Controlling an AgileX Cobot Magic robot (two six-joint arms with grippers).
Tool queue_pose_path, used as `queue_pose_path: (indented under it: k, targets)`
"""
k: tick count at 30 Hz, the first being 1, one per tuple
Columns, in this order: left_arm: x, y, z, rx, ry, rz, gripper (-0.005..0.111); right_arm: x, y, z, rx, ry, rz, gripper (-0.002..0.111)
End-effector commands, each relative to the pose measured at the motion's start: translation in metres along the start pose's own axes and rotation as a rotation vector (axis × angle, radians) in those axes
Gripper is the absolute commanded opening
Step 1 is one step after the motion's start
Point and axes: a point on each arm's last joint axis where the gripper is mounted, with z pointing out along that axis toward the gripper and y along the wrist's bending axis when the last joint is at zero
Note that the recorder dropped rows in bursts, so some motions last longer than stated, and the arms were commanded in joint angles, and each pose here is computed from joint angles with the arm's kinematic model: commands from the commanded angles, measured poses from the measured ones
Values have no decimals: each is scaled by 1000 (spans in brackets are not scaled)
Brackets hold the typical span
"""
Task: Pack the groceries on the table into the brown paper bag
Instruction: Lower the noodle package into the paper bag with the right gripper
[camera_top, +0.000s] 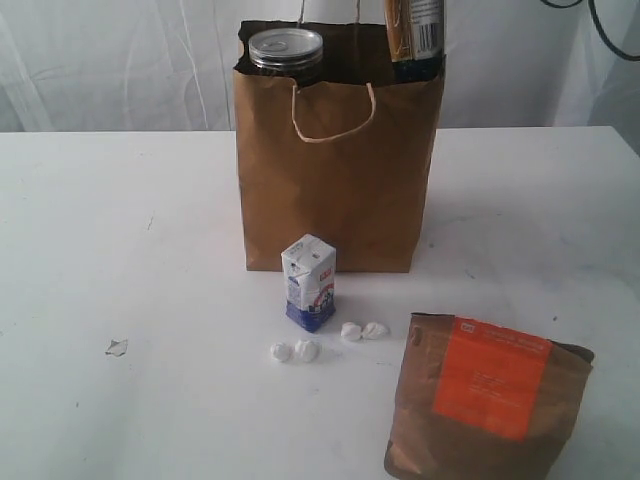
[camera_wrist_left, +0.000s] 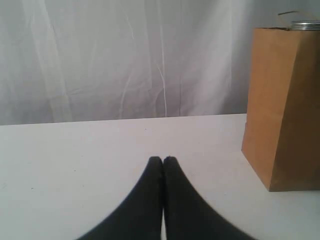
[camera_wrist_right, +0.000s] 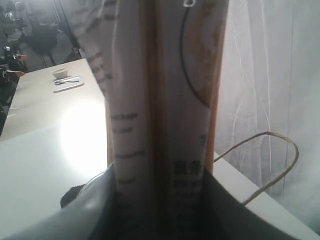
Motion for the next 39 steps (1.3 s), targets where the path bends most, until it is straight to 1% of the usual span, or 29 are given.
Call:
queue_pose_path:
  k: [1,3,5,12,18,21,25,28,39]
  targets:
    - [1,-1,0,9,3,22,0,-2,3,-2,14,47,-59,0]
    - [1,-1,0,9,3,22,0,6,-2,-1,25,91,-63,0]
    - [1,-1,0,9,3,22,0,10,-6,1,23,90,-54,0]
    - [1,-1,0,9,3,22,0,6,-5,2,3,21,-72,0]
    - [1,-1,0,9,3,22,0,6,-4,5,-3,30,-82,0]
    - [1,-1,0,9,3,22,0,15,-8,11,-11,45,-68,0]
    - [1,-1,0,9,3,22,0,34,-23,17,-15,54,-16,0]
    - [1,-1,0,9,3,22,0,42,-29,20,-17,55,5,0]
    - [1,-1,0,9,3,22,0,51,-28,31,-41,62,25,0]
